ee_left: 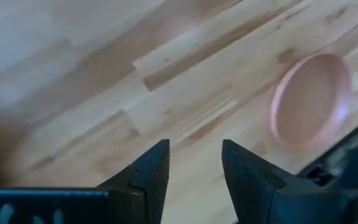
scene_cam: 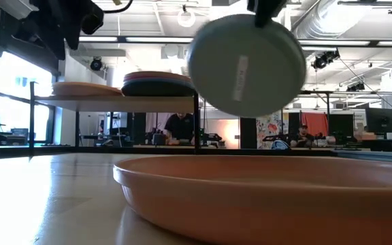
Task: Place and stack plates onto a shelf
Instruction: Stack the light blue plate on top of the white plate on the shelf
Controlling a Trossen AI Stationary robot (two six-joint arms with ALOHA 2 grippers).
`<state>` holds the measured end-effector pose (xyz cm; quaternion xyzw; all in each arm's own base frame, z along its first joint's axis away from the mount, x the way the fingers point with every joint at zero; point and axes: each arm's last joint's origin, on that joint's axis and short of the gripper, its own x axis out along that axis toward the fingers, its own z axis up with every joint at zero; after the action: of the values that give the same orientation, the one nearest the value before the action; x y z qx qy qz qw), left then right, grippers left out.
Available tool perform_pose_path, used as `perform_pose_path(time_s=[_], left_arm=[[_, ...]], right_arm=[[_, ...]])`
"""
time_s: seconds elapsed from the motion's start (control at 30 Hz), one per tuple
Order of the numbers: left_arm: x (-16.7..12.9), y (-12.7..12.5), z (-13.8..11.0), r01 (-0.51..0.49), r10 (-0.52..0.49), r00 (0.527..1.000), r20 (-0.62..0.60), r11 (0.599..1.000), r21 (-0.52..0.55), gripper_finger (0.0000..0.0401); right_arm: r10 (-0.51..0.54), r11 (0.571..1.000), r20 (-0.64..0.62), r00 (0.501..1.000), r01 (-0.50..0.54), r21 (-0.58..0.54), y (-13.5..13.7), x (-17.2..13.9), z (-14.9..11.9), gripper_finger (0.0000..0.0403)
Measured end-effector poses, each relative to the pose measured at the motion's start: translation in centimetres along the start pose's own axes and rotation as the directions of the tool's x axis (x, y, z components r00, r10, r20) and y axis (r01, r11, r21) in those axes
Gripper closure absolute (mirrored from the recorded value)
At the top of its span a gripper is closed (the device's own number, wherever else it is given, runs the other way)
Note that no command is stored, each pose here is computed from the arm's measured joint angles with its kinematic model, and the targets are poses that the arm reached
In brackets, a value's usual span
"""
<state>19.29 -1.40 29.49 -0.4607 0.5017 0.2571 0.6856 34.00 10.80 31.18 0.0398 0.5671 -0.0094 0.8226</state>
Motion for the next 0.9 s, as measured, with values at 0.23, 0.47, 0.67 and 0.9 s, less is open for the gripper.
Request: perform_pose_path(time_s=[0.23, 0.47, 0.67, 0.9], left_arm=[[-0.2, -1.6, 0.5, 0.185, -0.184, 0.983, 0.017, 0.978, -0.097, 0.0270], [0.0, -3.6, 1.4, 0.350, -0.342, 0.936, 0.081, 0.929, -0.123, 0.0270], [1.5, -5.1, 2.2, 0.380, -0.371, 0.924, 0.088, 0.915, -0.132, 0.0270], [3.4, -6.0, 2.6, 0.372, -0.376, 0.926, 0.011, 0.912, -0.174, 0.0270]], right_arm=[[0.069, 0.983, 0.062, 0.996, -0.057, -0.174, 0.4, -0.1, 0.7, 0.0403], [0.113, 0.958, 0.082, 0.990, -0.086, -0.274, 0.6, -0.2, 1.0, 0.0403], [0.114, 0.937, 0.074, 0.991, -0.083, -0.338, 0.6, -0.1, 0.9, 0.0403], [0.122, 0.918, 0.052, 0.991, -0.093, -0.385, 0.6, -0.1, 0.8, 0.0403]])
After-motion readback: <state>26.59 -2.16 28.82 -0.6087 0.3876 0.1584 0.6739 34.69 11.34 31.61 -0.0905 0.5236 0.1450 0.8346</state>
